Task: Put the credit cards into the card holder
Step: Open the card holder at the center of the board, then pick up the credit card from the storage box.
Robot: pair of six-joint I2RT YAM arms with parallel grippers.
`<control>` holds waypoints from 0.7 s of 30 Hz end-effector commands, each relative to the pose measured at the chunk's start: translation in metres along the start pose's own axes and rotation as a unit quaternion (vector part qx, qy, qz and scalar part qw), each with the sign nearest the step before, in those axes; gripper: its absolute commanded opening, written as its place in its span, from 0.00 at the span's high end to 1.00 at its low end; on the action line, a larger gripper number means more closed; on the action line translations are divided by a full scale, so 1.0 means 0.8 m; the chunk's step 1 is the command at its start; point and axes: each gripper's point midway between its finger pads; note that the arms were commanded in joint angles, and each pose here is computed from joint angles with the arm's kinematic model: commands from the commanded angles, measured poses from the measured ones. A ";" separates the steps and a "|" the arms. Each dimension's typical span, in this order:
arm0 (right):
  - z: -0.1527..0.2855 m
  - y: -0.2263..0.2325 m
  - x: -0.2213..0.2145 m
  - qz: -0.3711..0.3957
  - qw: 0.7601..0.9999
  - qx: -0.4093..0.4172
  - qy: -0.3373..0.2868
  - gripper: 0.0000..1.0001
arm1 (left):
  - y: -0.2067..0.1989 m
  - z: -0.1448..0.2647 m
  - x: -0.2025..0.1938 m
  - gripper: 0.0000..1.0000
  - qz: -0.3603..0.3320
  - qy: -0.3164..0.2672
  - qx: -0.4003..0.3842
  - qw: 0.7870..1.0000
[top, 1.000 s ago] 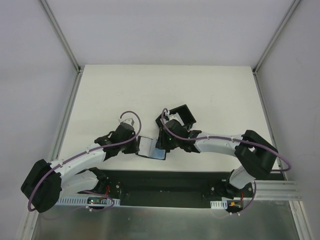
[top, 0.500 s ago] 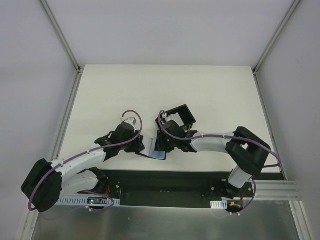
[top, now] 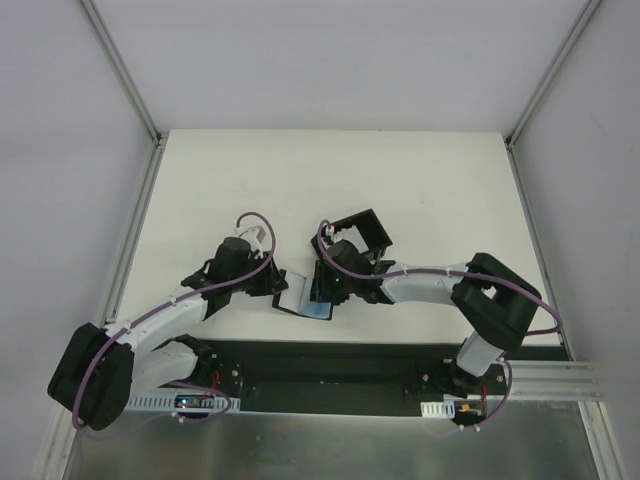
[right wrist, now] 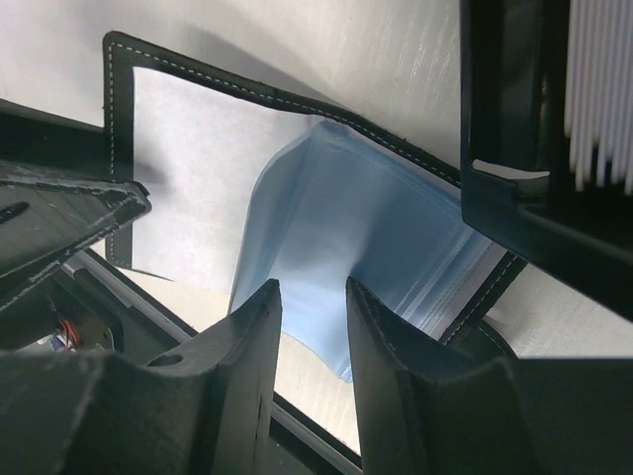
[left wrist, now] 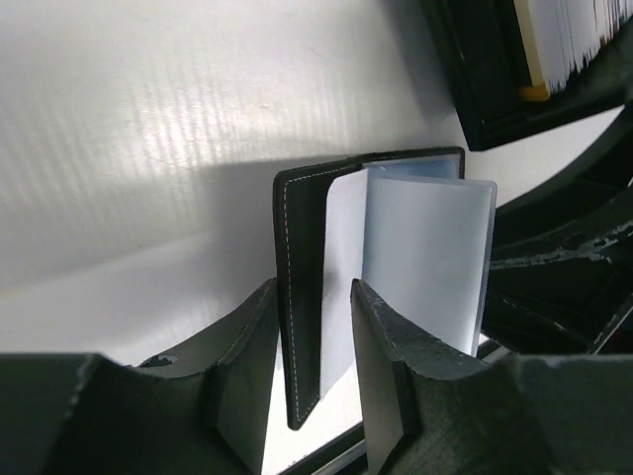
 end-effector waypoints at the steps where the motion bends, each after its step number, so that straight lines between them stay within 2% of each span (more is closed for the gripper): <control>1: -0.002 -0.010 -0.005 -0.002 1.000 -0.013 0.011 0.65 | -0.027 -0.004 -0.007 0.67 -0.027 0.031 -0.062 0.997; 5: -0.001 -0.012 -0.003 -0.005 1.000 -0.013 0.009 0.65 | -0.024 -0.007 -0.015 0.68 -0.019 0.044 -0.066 0.997; 13: 0.013 0.001 0.013 0.009 1.000 0.005 -0.009 0.62 | -0.015 -0.009 -0.013 1.00 -0.004 0.029 -0.048 0.998; 18: 0.057 0.022 0.054 0.025 0.997 0.035 -0.063 0.55 | 0.002 -0.011 -0.021 1.00 0.017 0.032 -0.021 0.999; 21: 0.089 0.009 0.083 0.035 0.995 0.017 -0.094 0.52 | 0.002 -0.011 -0.022 1.00 0.020 0.032 -0.023 0.999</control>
Point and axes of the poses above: each gripper's point midway between its finger pads, its own z axis back along the fingers, its own y axis along the line the jaws close on, x = y × z, and after that the axes turned 6 degrees about z, right-handed
